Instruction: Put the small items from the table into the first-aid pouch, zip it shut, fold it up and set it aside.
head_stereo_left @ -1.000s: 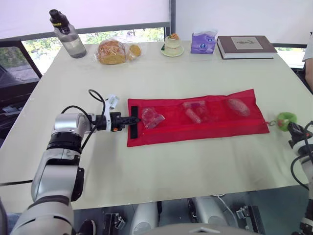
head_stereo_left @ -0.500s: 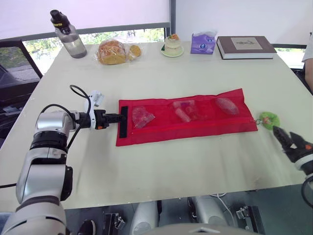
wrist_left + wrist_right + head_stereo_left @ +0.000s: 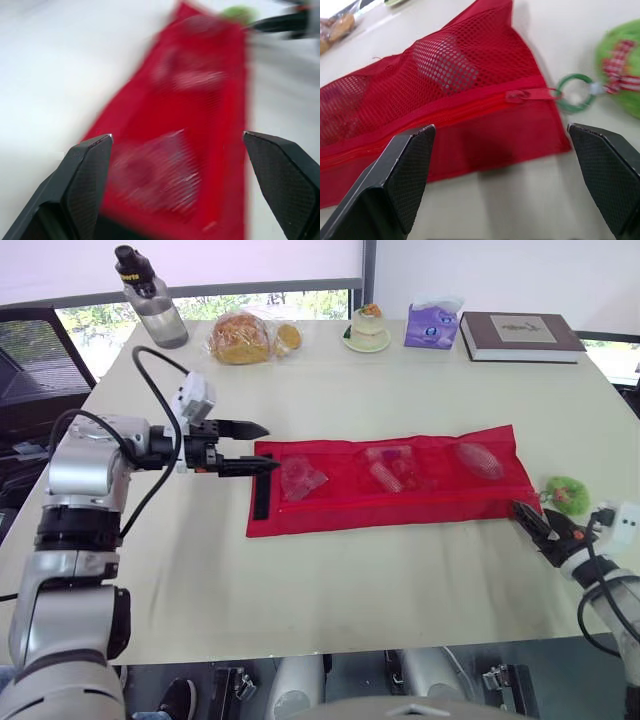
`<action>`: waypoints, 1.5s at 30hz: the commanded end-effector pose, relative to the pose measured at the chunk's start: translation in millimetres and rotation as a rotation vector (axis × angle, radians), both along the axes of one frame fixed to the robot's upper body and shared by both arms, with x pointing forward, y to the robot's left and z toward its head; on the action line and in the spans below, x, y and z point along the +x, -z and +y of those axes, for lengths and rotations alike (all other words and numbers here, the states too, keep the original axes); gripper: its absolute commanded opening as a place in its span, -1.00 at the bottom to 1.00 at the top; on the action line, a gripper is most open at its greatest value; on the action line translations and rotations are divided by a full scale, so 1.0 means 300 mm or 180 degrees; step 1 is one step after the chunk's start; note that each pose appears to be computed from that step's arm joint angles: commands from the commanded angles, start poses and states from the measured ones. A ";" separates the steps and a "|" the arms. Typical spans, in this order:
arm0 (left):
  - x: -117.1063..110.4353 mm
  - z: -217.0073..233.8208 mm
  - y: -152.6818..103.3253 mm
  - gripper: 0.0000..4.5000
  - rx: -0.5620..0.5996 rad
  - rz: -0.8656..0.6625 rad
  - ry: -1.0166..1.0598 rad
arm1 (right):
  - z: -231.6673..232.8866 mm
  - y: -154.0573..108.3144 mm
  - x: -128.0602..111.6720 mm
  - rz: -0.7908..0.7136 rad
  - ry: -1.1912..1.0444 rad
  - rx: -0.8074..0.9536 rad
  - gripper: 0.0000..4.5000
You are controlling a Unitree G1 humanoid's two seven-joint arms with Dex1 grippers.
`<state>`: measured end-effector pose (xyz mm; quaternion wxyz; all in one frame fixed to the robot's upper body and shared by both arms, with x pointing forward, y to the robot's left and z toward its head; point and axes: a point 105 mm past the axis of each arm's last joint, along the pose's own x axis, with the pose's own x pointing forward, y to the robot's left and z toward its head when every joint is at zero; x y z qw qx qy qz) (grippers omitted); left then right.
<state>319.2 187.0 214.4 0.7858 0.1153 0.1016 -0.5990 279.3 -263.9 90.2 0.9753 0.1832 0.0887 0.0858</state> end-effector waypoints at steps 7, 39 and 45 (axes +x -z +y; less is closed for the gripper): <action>-0.139 -0.182 -0.091 0.97 -0.0217 -0.0335 0.0774 | -0.012 0.005 0.039 0.0010 -0.0078 0.0070 1.00; -0.122 -0.221 -0.150 1.00 -0.0412 -0.0657 0.0841 | -0.181 -0.343 -0.076 -0.0355 -0.0407 -0.0749 -0.99; -0.120 -0.221 -0.158 1.00 -0.0432 -0.0705 0.0825 | 0.181 -0.373 -0.035 -0.0490 -0.1922 -0.1047 -0.99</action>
